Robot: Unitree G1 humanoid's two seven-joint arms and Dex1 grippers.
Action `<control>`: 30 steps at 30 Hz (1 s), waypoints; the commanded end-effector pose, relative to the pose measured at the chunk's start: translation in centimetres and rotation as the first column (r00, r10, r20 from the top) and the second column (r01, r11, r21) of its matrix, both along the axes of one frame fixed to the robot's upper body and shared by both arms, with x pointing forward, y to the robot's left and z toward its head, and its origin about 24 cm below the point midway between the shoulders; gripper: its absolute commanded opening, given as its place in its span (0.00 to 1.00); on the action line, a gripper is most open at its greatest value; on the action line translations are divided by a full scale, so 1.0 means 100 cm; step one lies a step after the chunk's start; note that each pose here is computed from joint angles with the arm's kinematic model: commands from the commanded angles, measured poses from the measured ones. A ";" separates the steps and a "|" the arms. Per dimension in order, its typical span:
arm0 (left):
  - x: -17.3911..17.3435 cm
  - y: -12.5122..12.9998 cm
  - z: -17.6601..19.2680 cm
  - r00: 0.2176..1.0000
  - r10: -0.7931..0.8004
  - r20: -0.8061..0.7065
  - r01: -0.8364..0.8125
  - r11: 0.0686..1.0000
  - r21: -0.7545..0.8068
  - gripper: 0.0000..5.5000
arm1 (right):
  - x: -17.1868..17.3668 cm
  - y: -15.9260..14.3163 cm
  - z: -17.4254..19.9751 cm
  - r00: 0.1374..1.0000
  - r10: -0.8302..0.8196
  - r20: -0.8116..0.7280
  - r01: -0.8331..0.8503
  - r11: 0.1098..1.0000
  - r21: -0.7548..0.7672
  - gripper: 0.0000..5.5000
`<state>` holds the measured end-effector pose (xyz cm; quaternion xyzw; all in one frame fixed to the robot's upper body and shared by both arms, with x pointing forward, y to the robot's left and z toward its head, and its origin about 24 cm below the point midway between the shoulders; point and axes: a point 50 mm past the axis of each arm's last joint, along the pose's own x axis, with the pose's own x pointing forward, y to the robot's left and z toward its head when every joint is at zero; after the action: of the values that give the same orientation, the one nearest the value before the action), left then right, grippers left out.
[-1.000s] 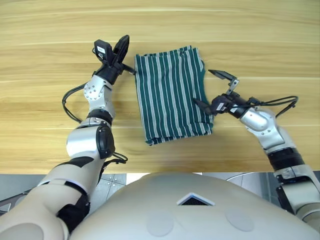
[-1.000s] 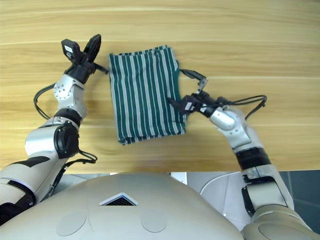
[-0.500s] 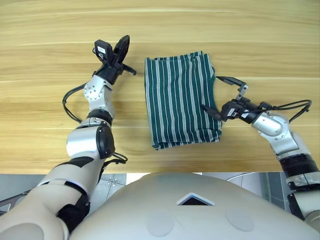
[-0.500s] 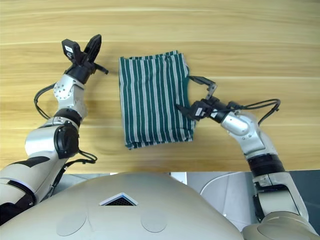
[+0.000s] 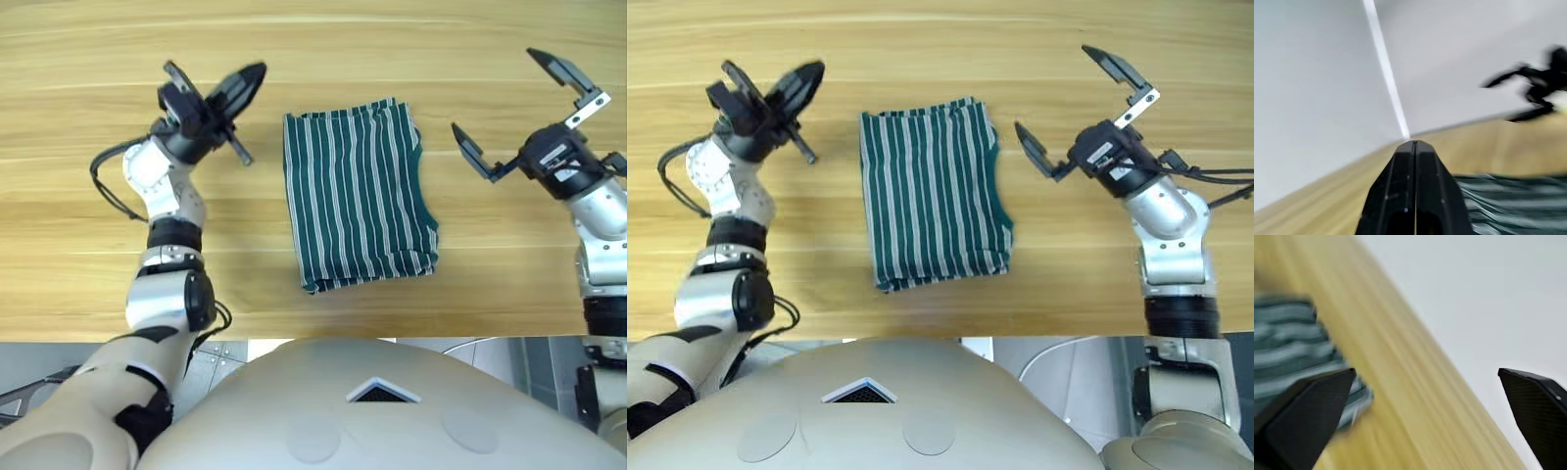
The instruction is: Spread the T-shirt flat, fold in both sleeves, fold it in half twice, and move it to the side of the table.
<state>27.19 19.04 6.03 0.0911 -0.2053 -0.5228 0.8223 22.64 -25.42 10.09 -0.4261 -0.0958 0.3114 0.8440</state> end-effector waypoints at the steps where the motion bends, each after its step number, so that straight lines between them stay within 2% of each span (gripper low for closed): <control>1: -0.046 0.013 -0.007 0.970 -0.221 -0.106 0.242 0.929 0.280 0.04 | -0.034 -0.030 -0.010 0.983 0.040 -0.177 -0.085 0.963 -0.256 0.98; 3: -0.064 0.016 -0.007 0.948 -0.275 -0.158 0.314 0.881 0.355 0.07 | -0.053 -0.036 -0.015 0.960 0.075 -0.271 -0.162 0.934 -0.317 0.98; 8: -0.090 0.015 0.007 0.923 -0.334 -0.194 0.386 0.815 0.433 0.21 | -0.075 -0.032 -0.025 0.914 0.133 -0.384 -0.270 0.905 -0.329 0.98; 16: -0.123 -0.015 -0.008 0.904 -0.386 -0.182 0.418 0.712 0.564 0.43 | -0.088 -0.015 -0.041 0.866 0.206 -0.456 -0.368 0.880 -0.301 0.98; 22: -0.132 -0.030 -0.023 0.905 -0.388 -0.177 0.415 0.706 0.573 0.59 | -0.093 -0.003 -0.049 0.836 0.261 -0.483 -0.425 0.864 -0.269 0.98; 30: -0.130 -0.032 -0.037 0.913 -0.367 -0.176 0.389 0.661 0.641 0.82 | -0.100 0.012 -0.054 0.799 0.322 -0.507 -0.477 0.854 -0.209 0.98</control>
<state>13.93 15.88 2.67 0.3054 -0.0081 -0.7223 0.6204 13.13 -24.41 5.20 -0.4513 0.0531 0.5716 0.6832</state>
